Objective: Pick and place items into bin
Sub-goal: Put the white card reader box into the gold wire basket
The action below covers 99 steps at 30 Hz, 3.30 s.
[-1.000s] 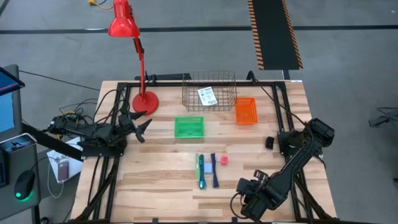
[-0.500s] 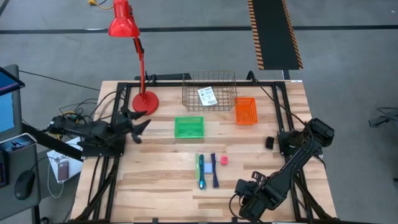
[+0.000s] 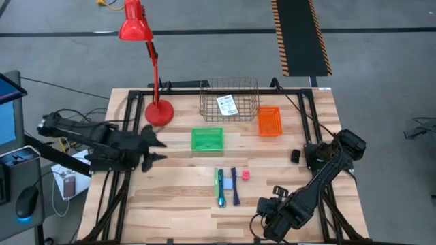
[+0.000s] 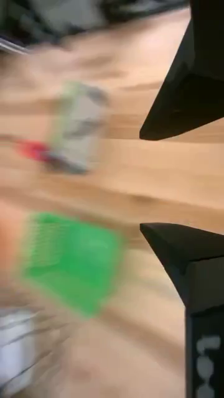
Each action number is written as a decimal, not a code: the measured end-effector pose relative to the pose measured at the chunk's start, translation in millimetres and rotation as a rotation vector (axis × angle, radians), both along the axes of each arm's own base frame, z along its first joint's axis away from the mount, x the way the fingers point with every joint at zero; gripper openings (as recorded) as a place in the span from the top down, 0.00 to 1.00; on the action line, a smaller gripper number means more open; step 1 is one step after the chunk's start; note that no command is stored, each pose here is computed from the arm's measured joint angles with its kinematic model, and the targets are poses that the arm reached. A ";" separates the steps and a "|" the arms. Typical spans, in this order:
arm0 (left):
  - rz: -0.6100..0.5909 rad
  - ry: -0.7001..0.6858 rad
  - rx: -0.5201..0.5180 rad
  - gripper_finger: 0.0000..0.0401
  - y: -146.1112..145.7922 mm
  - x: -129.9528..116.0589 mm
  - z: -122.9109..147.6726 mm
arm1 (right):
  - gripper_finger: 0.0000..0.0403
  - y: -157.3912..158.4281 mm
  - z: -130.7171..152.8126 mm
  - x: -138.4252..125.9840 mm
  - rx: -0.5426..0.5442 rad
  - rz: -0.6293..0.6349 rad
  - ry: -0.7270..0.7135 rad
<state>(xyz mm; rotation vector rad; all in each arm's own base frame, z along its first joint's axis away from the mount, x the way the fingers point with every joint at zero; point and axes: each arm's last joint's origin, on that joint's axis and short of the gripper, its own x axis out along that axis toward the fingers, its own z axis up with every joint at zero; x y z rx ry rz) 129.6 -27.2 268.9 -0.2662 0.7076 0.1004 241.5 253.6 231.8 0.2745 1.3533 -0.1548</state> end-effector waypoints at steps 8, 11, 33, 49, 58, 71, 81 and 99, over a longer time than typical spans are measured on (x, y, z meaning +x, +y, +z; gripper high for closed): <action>-0.130 0.529 -0.025 0.46 -29.3 47.6 -50.1 | 0.67 -3.4 0.4 5.8 0.008 -0.046 -0.020; -0.209 0.642 -0.026 0.46 -43.0 59.0 -71.2 | 0.67 -3.1 0.6 5.7 0.010 -0.045 -0.021; -0.449 0.647 0.149 0.46 -95.6 81.8 -77.2 | 0.66 -1.6 0.8 6.0 0.023 -0.042 -0.027; -0.801 0.563 0.431 0.46 -97.2 83.4 -76.8 | 0.67 -1.4 0.9 6.3 0.026 -0.042 -0.029; -0.794 0.533 0.379 0.46 -100.6 86.9 -71.7 | 0.66 -1.4 0.9 6.2 0.025 -0.040 -0.029; -1.001 0.388 0.618 0.46 -98.7 97.8 82.8 | 0.66 -2.9 0.8 7.0 0.009 0.007 -0.028; -1.116 0.428 0.641 0.46 -92.9 104.5 71.4 | 0.67 -2.2 1.1 7.7 -0.002 0.001 -0.054; -1.393 0.717 0.410 0.46 -118.2 136.0 -93.4 | 0.67 -1.1 1.6 8.8 -0.007 -0.002 -0.085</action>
